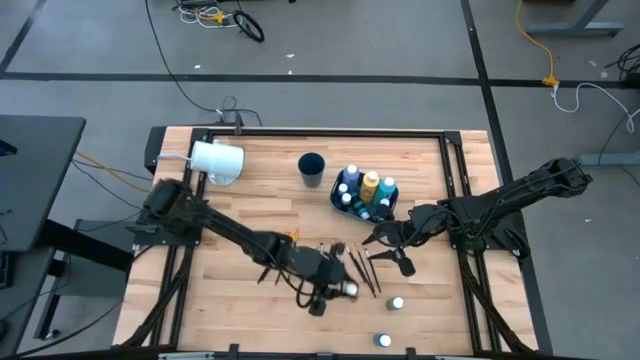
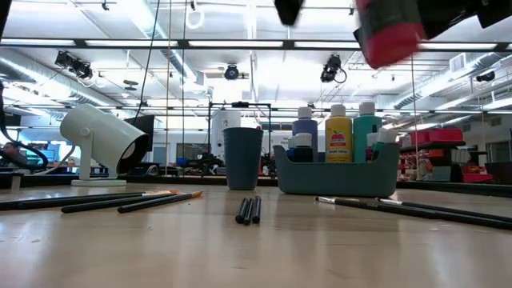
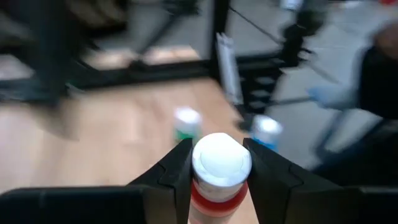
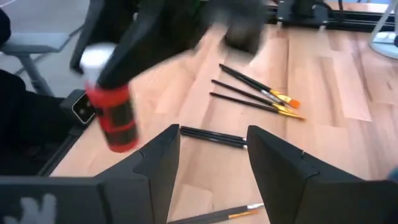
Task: Pick & Place Paint Supplies
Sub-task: Put the small red paint bottle into the blue bin
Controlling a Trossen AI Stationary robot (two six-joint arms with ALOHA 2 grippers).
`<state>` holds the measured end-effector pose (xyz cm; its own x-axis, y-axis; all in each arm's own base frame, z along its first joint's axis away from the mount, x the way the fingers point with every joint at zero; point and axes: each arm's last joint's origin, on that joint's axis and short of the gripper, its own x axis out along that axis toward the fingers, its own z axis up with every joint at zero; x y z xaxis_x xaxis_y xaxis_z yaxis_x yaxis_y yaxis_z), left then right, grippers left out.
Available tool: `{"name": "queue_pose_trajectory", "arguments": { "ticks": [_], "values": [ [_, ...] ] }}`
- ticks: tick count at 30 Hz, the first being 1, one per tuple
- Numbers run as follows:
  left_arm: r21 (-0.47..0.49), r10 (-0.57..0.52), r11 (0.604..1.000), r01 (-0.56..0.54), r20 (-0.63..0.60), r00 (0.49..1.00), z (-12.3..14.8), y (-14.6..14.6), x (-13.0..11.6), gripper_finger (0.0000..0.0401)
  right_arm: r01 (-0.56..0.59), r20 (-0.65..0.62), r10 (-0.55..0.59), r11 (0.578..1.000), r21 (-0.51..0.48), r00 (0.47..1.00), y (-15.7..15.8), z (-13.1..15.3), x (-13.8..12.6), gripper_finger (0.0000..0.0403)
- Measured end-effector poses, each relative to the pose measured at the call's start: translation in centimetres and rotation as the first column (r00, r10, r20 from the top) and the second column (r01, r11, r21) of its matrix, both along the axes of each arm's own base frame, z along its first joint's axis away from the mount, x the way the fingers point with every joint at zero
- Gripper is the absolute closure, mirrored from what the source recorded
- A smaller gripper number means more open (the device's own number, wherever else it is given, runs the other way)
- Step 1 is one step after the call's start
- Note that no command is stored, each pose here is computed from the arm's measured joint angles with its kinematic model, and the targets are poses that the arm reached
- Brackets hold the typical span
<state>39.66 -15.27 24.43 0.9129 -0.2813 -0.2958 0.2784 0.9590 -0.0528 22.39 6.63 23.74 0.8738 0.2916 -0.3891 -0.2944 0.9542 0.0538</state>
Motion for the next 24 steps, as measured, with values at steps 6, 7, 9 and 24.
{"name": "queue_pose_trajectory", "arguments": {
  "ticks": [6, 7, 9, 24],
  "values": [
    [0.137, 0.119, 0.982, -0.129, 0.083, 0.989, 2.9, 2.0, -0.8, 0.0275, -0.008, 0.067, 0.007, 1.0, 0.013, 0.998, 0.4, -0.4, 1.4, 0.0213],
    [0.139, 0.117, 0.982, -0.128, 0.083, 0.99, 3.0, 2.3, -0.8, 0.0275, -0.013, 0.085, 0.013, 1.0, 0.004, 0.996, 0.5, -0.4, 1.7, 0.0213],
    [0.148, 0.118, 0.981, -0.128, 0.071, 0.99, 2.8, 2.5, -0.7, 0.0275, -0.024, 0.125, 0.025, 1.0, -0.013, 0.992, 0.7, -0.6, 2.3, 0.0213],
    [0.245, 0.188, 0.952, -0.184, 0.008, 0.982, 2.3, 2.7, -1.2, 0.0275, -0.067, 0.137, 0.06, 0.997, 0.046, 0.989, 0.0, -0.6, 2.9, 0.0213]
  ]
}}
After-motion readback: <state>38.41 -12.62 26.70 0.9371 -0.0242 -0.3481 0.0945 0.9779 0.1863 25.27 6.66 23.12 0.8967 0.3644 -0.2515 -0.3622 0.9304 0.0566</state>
